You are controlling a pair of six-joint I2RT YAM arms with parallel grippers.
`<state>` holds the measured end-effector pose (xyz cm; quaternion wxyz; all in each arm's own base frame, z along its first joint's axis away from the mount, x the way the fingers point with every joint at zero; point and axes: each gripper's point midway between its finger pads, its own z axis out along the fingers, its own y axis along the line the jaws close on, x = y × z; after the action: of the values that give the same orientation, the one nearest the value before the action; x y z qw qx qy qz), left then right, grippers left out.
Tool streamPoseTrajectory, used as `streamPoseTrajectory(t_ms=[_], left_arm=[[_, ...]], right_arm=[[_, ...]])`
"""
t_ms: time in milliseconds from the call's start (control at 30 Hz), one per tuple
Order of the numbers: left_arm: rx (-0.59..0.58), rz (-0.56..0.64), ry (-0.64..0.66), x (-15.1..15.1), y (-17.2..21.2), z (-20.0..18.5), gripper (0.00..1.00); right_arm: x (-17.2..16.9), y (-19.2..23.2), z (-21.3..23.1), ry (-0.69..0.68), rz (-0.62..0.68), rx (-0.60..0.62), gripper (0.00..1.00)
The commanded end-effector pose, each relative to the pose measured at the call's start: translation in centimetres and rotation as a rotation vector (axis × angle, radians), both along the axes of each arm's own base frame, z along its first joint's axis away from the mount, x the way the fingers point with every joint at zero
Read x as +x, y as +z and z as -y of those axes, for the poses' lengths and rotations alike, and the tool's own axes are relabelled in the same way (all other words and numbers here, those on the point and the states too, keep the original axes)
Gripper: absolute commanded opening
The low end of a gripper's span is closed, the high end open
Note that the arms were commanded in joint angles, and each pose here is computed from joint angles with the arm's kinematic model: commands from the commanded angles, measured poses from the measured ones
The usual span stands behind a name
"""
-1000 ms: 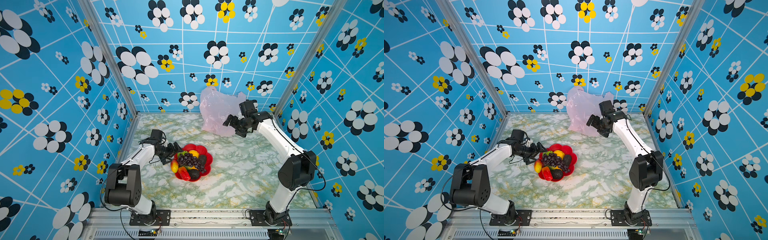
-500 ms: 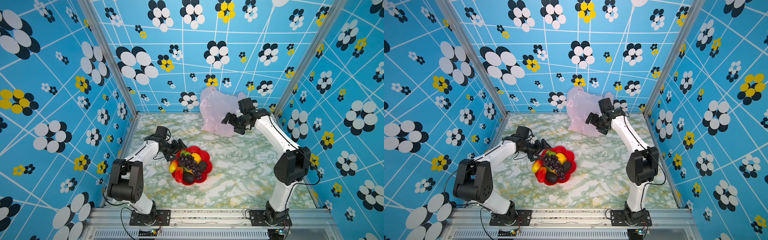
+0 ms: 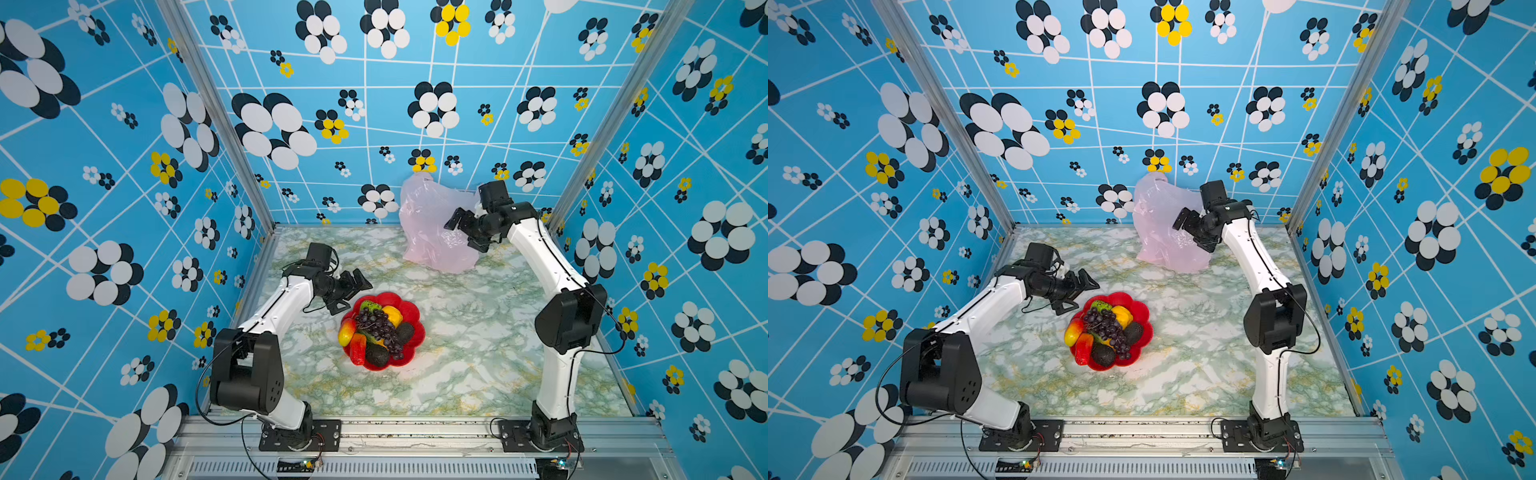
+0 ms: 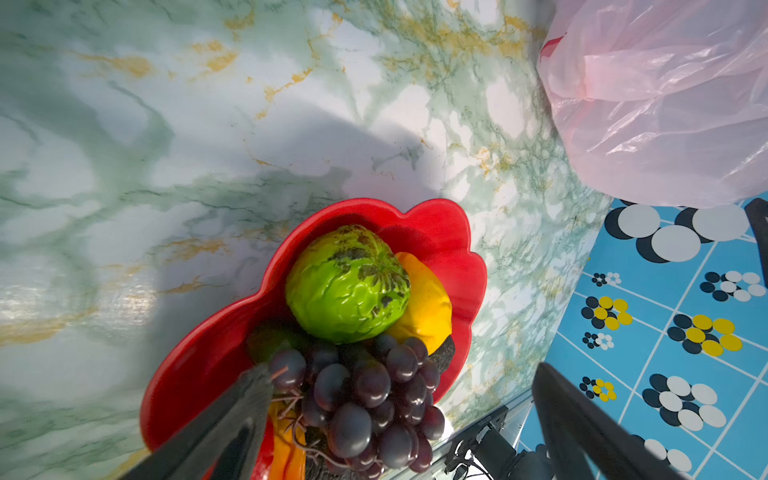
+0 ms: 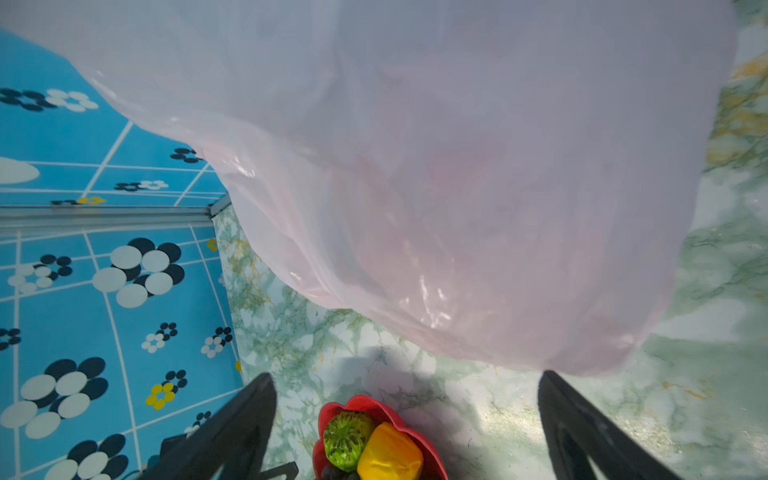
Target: Place the fruits into the plastic bag
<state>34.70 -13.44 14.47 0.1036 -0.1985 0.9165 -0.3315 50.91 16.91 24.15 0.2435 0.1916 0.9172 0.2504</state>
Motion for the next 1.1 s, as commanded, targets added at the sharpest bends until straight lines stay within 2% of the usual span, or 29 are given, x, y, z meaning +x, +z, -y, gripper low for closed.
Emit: streamPoseTrajectory(t_ms=[0, 67, 100, 200, 333, 533, 667, 733, 767, 900, 933, 1000, 1067], left_arm=[[0.021, 0.1, 0.001, 0.7, 3.7, -0.8, 0.99], [0.03, 0.116, -0.002, 0.8, 4.4, -0.9, 0.99], [0.034, 0.118, -0.005, 0.6, 4.6, -1.0, 0.99], [0.048, 0.125, -0.008, 0.3, 5.0, -1.2, 0.99], [0.061, 0.115, -0.003, -0.3, 4.9, -1.8, 0.99], [0.064, 0.1, 0.007, -1.0, 4.9, -2.4, 0.99], [0.065, 0.088, 0.014, -1.2, 4.7, -2.6, 0.99], [0.061, 0.087, 0.015, -1.2, 4.8, -2.6, 0.99], [0.061, 0.087, 0.014, -1.2, 4.8, -2.5, 0.99], [0.056, 0.084, 0.011, -0.8, 4.8, -2.4, 0.99], [0.054, 0.087, 0.01, -0.6, 4.9, -2.4, 0.99], [0.042, 0.093, 0.007, -0.3, 5.1, -2.2, 0.99], [0.032, 0.101, 0.008, 0.1, 5.4, -2.0, 0.99]], right_arm=[[1.4, 0.7, 3.5, -0.143, -0.017, -0.024, 0.99], [1.8, 1.5, 5.4, -0.202, -0.033, -0.062, 0.99], [2.1, 0.3, 6.3, -0.224, -0.068, -0.098, 0.99], [2.8, 0.7, 8.1, -0.224, -0.061, -0.18, 0.99], [3.7, -1.0, 7.0, -0.142, -0.091, -0.092, 0.99], [4.0, -5.0, 4.2, -0.002, -0.145, -0.044, 0.99], [2.8, -7.3, 2.2, 0.061, -0.207, -0.058, 0.98], [1.9, -8.3, 1.5, 0.092, -0.236, -0.086, 0.88], [1.4, -8.6, 0.9, 0.108, -0.242, -0.094, 0.78], [-1.3, -8.9, -0.9, 0.17, -0.209, -0.151, 0.06], [-2.4, -8.5, -0.7, 0.172, -0.19, -0.172, 0.0], [-5.1, -7.1, 0.7, 0.155, -0.141, -0.226, 0.0], [-8.3, -5.7, 3.3, 0.13, -0.076, -0.35, 0.0]])
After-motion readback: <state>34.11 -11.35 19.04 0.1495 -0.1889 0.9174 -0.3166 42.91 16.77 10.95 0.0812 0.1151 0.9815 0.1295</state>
